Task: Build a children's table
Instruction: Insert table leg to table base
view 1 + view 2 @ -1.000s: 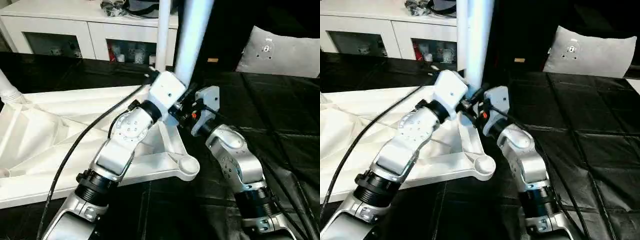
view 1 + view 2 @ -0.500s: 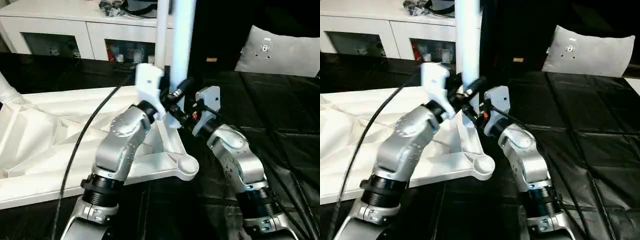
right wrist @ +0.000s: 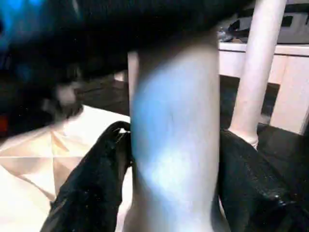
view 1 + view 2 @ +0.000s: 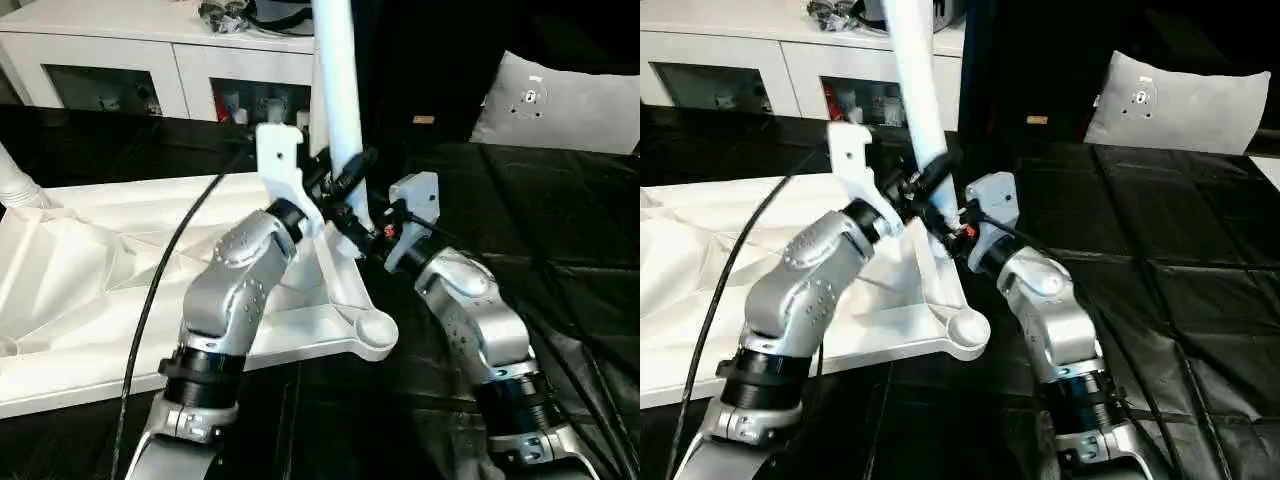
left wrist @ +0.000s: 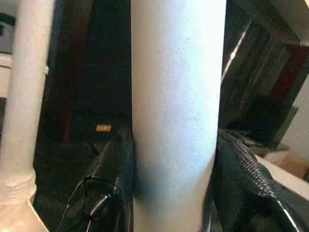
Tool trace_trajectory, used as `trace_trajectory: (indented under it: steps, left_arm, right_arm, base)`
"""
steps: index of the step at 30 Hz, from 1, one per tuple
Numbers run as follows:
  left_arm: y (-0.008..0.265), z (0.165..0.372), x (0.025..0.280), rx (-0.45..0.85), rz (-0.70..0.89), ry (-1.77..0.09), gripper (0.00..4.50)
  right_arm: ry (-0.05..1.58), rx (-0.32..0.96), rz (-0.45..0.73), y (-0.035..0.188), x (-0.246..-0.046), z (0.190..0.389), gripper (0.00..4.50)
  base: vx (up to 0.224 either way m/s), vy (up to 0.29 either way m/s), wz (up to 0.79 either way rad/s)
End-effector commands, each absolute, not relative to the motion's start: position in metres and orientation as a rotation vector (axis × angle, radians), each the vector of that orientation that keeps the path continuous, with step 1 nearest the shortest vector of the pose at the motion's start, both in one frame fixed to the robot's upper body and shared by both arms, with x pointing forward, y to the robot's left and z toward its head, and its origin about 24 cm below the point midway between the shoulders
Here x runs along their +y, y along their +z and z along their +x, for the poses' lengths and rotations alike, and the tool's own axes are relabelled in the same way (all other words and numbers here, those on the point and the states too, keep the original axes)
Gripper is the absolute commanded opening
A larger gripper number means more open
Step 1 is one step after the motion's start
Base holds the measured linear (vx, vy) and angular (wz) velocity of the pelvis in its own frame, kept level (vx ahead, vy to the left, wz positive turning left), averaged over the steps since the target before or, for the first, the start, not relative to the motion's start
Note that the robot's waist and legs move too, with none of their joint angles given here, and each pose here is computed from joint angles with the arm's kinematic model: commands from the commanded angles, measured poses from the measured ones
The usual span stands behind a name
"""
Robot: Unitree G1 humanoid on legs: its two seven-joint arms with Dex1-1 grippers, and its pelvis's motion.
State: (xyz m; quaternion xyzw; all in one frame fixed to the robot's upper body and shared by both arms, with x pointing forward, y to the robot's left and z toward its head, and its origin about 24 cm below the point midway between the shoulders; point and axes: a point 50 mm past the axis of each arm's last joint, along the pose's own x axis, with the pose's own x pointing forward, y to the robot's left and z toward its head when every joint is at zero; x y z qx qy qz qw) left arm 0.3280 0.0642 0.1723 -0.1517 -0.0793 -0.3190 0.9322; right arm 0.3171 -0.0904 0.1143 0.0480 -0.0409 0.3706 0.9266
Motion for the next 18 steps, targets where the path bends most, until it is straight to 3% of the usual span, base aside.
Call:
trace_trajectory:
  steps: [1,8,14,18]
  left_arm:
    - [0.181,0.331,0.068,-0.183,-0.321,-0.645,1.90]
    - [0.185,0.331,0.080,-0.109,-0.399,-0.823,1.90]
    - [0.194,0.325,0.086,-0.107,-0.402,-0.992,1.90]
    - [0.199,0.321,0.088,-0.111,-0.377,-1.092,1.90]
  right_arm:
    - [0.796,-0.104,0.149,0.123,-0.098,0.317,3.06]
    - [0.838,-0.139,0.362,0.144,-0.140,0.316,3.66]
    - [0.871,-0.091,0.386,0.149,-0.162,0.317,4.11]
    - [0.958,-0.046,0.378,0.152,-0.165,0.311,4.47]
  base:
    - [0.000,0.000,0.00]
    - [0.000,0.000,0.00]
    - [0.000,0.000,0.00]
    - [0.000,0.000,0.00]
